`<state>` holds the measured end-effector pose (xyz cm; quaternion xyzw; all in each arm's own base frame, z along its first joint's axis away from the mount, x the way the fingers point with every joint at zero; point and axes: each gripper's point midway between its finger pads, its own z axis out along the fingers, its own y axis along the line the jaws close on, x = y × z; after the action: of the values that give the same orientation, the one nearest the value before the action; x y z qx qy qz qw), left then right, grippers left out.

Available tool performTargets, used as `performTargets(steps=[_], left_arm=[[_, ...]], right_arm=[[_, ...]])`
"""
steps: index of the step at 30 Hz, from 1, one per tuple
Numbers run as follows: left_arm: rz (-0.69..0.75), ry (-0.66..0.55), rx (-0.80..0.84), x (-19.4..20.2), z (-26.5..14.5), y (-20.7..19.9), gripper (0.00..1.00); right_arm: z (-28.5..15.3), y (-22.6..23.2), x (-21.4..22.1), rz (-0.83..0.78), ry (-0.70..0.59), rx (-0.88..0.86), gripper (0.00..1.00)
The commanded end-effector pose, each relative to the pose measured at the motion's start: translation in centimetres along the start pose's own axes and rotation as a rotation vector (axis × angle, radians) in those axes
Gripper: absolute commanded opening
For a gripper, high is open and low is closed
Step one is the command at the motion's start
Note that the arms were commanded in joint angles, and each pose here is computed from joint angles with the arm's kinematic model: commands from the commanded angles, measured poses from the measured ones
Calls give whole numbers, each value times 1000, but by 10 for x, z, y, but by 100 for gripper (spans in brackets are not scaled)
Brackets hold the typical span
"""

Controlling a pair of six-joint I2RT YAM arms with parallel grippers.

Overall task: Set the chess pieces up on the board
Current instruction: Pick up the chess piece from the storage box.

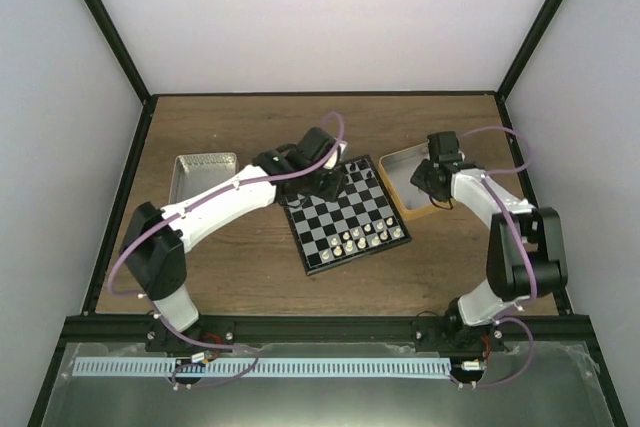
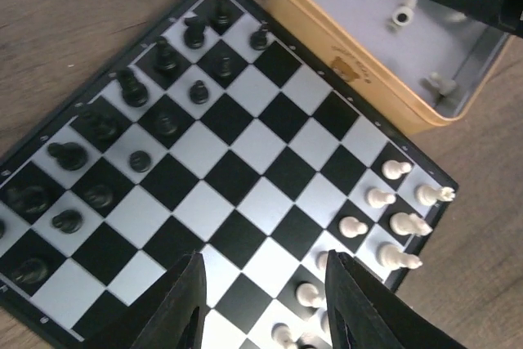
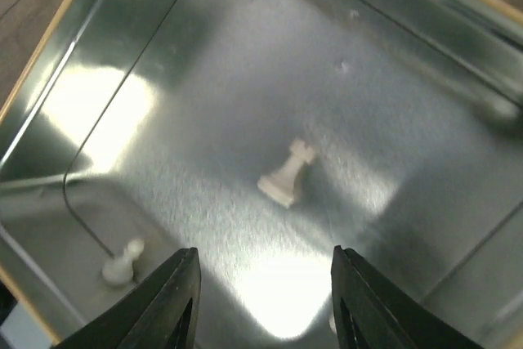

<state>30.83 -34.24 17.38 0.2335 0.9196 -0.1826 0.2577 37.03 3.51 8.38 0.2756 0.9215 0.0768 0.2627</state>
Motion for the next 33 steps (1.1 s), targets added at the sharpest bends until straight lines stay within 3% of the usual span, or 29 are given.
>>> performTargets(steps=[1, 8, 19, 27, 33], left_arm=[[-57, -111, 11, -15, -11, 19, 42], [-103, -132, -8, -7, -16, 49, 42], [-104, -129, -2, -2, -13, 54, 43], [-108, -126, -6, -1, -12, 56, 43], [-116, -133, -9, -2, -12, 58, 43]], right_arm=[[11, 8, -30, -17, -52, 62, 46], [46, 12, -25, -38, 22, 139, 39], [63, -5, -8, -47, 56, 249, 40], [68, -6, -2, -64, 61, 258, 18], [62, 11, -13, -94, 4, 177, 17]])
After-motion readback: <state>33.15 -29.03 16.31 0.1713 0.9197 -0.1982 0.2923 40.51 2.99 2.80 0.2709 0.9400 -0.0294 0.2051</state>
